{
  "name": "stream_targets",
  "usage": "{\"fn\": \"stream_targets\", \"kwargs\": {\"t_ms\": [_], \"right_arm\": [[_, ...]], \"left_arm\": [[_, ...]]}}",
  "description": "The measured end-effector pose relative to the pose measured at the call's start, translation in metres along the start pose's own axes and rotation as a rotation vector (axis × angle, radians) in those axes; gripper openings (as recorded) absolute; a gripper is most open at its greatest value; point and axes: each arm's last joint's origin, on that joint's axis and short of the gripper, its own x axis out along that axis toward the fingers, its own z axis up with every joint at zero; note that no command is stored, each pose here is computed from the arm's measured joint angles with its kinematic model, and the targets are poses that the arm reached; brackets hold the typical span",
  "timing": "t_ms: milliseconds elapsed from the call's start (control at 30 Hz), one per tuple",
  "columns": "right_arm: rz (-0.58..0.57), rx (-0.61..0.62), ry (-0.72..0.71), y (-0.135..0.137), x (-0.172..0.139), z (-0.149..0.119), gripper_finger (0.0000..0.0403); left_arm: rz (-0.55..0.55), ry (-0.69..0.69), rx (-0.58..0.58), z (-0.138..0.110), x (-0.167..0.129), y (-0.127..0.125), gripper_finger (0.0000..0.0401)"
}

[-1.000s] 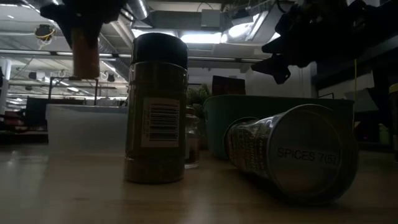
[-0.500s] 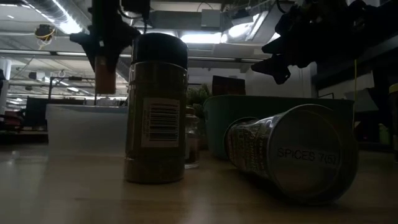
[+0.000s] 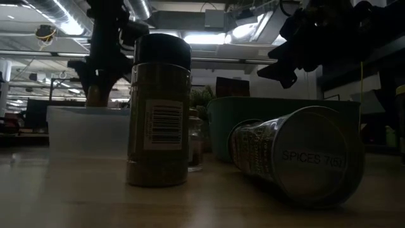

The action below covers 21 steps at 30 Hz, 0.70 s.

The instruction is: Sort spices by type

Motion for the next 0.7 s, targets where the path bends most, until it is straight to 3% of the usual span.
{"fn": "stream_targets", "kwargs": {"t_ms": [700], "right_arm": [[-0.003, 0.005, 0.013, 0.000, 0.000, -0.001, 0.0273]], "left_arm": [[-0.103, -0.075, -0.015, 0.002, 0.042, -0.007, 0.0203]]}}
